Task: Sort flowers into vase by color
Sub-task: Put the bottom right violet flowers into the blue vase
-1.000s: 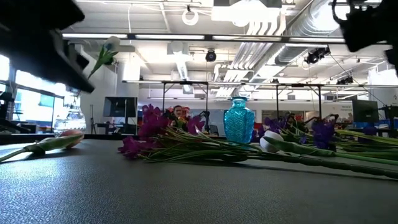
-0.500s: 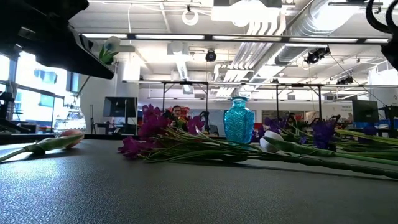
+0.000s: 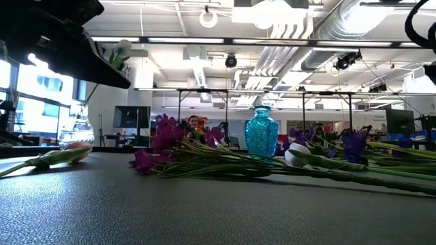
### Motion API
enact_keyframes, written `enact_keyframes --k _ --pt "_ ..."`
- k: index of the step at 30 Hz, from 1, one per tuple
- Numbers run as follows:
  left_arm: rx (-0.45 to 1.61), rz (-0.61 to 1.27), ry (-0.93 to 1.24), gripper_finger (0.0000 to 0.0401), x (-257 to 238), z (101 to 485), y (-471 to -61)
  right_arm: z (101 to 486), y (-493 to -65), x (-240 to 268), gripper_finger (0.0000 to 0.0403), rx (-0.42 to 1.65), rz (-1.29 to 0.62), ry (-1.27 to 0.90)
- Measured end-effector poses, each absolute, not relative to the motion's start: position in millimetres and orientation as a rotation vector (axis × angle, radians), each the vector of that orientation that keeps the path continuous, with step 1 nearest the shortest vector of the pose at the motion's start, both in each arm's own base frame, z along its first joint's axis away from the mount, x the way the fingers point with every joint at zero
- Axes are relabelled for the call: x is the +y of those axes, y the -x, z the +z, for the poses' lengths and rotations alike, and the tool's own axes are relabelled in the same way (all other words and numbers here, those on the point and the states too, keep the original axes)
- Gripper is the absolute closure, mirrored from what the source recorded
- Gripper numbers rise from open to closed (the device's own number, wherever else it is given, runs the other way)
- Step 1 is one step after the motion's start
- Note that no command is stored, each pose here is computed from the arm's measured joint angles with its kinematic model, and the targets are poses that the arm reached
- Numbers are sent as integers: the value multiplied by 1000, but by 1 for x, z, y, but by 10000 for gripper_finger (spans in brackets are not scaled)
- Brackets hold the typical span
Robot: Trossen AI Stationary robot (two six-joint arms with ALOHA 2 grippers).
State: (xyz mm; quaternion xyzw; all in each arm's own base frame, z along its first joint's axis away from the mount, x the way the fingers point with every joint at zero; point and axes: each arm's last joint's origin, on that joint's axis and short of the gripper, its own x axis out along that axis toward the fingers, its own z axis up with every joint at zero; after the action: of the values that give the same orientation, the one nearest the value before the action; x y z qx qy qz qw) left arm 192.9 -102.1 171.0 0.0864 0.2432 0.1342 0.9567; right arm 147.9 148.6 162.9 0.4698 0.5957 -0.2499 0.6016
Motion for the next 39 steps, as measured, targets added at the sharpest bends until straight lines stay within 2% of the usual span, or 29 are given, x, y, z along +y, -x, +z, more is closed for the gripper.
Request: enact_keyframes --k 4,7,15,19,23,33,36,39 --pt "493 273 -175 398 -102 171 -193 165 -147 149 359 1420 -509 -1058" --pt "492 274 -167 398 -102 171 -193 168 -146 148 336 1429 -494 -1072" --pt "492 274 -166 398 -102 171 -193 166 -137 138 246 1451 -710 -1081" --pt "492 275 -166 398 -102 171 -193 166 -138 137 228 1381 -725 -1064" --pt "490 276 -158 398 -102 171 -193 164 -139 137 234 1356 -736 -1053" --pt "490 277 -156 398 -102 171 -193 138 -151 147 277 1404 -753 -980" --pt "489 277 -155 398 -102 171 -193 135 -152 148 302 1414 -759 -974" --pt "488 277 -154 398 -102 171 -193 136 -153 149 345 1417 -742 -980"
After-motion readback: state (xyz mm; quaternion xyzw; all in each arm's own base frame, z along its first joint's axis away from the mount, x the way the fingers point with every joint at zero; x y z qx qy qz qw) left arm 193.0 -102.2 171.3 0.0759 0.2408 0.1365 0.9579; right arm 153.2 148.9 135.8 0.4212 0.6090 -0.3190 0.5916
